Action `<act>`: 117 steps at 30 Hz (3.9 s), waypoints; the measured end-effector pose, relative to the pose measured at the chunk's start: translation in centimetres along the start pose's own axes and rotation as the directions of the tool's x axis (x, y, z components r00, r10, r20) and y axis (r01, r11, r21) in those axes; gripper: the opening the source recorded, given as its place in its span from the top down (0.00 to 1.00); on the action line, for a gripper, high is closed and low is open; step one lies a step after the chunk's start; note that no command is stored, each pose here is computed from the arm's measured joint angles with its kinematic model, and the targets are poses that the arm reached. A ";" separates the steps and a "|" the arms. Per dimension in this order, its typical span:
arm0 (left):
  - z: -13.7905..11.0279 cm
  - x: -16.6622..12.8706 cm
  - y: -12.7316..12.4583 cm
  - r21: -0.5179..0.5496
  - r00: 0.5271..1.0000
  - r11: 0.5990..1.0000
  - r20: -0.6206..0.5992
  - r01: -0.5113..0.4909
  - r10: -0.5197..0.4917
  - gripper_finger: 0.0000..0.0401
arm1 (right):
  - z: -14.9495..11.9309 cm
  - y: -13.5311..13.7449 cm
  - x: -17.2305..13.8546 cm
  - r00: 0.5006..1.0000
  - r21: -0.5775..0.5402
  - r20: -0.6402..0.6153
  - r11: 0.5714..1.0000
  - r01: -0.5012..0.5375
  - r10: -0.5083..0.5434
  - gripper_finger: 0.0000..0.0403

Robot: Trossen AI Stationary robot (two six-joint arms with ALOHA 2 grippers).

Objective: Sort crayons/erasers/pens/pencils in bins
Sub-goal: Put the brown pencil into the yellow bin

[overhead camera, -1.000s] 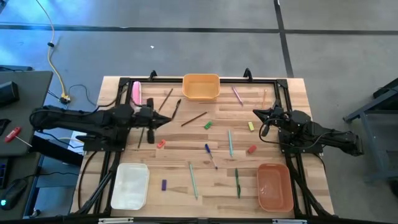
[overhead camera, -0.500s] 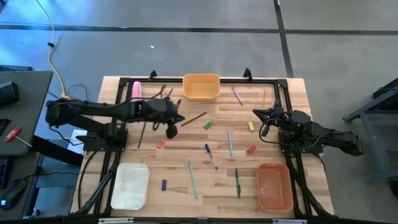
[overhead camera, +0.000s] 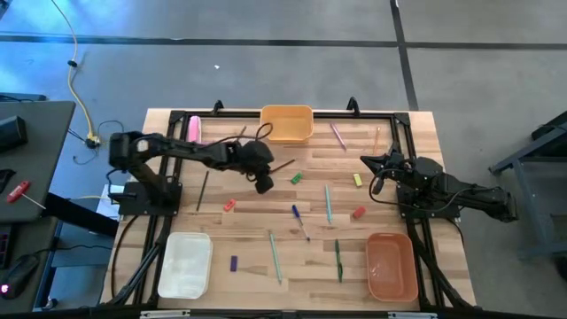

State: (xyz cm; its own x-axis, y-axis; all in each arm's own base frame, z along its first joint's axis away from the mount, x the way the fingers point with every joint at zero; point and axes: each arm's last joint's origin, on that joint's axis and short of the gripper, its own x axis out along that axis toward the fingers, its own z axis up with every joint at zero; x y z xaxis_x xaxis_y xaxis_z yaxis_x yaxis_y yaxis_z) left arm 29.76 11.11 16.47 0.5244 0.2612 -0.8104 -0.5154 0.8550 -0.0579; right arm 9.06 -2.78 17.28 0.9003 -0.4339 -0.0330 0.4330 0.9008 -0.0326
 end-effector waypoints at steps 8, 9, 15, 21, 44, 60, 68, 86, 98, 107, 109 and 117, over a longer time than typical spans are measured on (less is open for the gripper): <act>0.7 3.3 1.1 -0.034 0.995 0.999 -0.096 -0.007 0.003 0.72 | 0.0 0.0 0.0 1.000 0.000 0.000 1.000 0.000 0.000 1.00; 0.7 3.6 1.2 -0.036 0.994 0.999 -0.109 -0.011 0.007 0.72 | 0.0 0.0 0.0 1.000 0.000 0.000 1.000 0.000 0.000 1.00; 0.3 4.7 1.4 -0.019 0.986 0.998 -0.159 -0.061 0.058 0.72 | 0.0 0.0 0.0 1.000 0.000 0.000 1.000 0.000 0.000 1.00; 0.2 4.8 1.8 -0.026 0.984 0.997 -0.164 -0.075 0.070 0.72 | 0.0 0.0 0.0 1.000 0.000 0.000 1.000 0.000 0.000 1.00; -0.4 5.1 1.5 0.008 0.972 0.999 -0.232 0.041 -0.038 0.89 | 0.0 0.0 0.0 1.000 0.000 0.000 1.000 0.000 0.000 1.00; 0.4 4.7 1.3 0.022 0.962 0.998 -0.271 0.053 -0.046 0.97 | 0.0 0.0 0.0 1.000 0.000 0.000 1.000 0.000 0.000 1.00; 1.7 4.3 1.2 0.011 0.960 0.999 -0.275 0.051 -0.046 0.97 | 0.0 0.0 0.0 1.000 0.000 0.000 1.000 0.000 0.000 1.00; 5.7 2.4 2.6 0.001 0.987 1.000 -0.159 0.031 -0.031 0.96 | 0.0 0.0 0.0 1.000 0.000 0.000 1.000 0.000 0.000 1.00; 10.9 -1.7 8.0 -0.048 0.984 0.991 0.119 -0.126 0.131 0.96 | 0.0 0.0 0.0 1.000 0.000 0.000 1.000 -0.001 0.001 1.00; 11.2 0.7 12.6 -0.123 0.972 0.986 0.195 -0.109 0.132 0.96 | 0.0 0.0 0.0 1.000 0.000 0.000 1.000 0.000 0.000 1.00; 10.9 1.7 13.1 -0.130 0.975 0.986 0.181 -0.103 0.126 0.96 | 0.0 0.0 0.0 1.000 0.000 0.000 1.000 0.000 0.000 1.00; 10.0 4.8 14.1 -0.129 0.981 0.988 0.168 -0.080 0.101 0.96 | 0.0 0.0 0.0 1.000 0.000 0.000 1.000 0.000 0.000 1.00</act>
State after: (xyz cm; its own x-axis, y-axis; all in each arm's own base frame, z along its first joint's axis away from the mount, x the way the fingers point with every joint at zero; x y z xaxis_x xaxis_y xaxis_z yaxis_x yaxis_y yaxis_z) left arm 31.80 28.91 17.57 0.5756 0.4181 -0.7028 -0.6388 0.7665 -0.0672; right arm 9.06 -2.77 17.28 0.9005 -0.4336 -0.0330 0.4326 0.9010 -0.0330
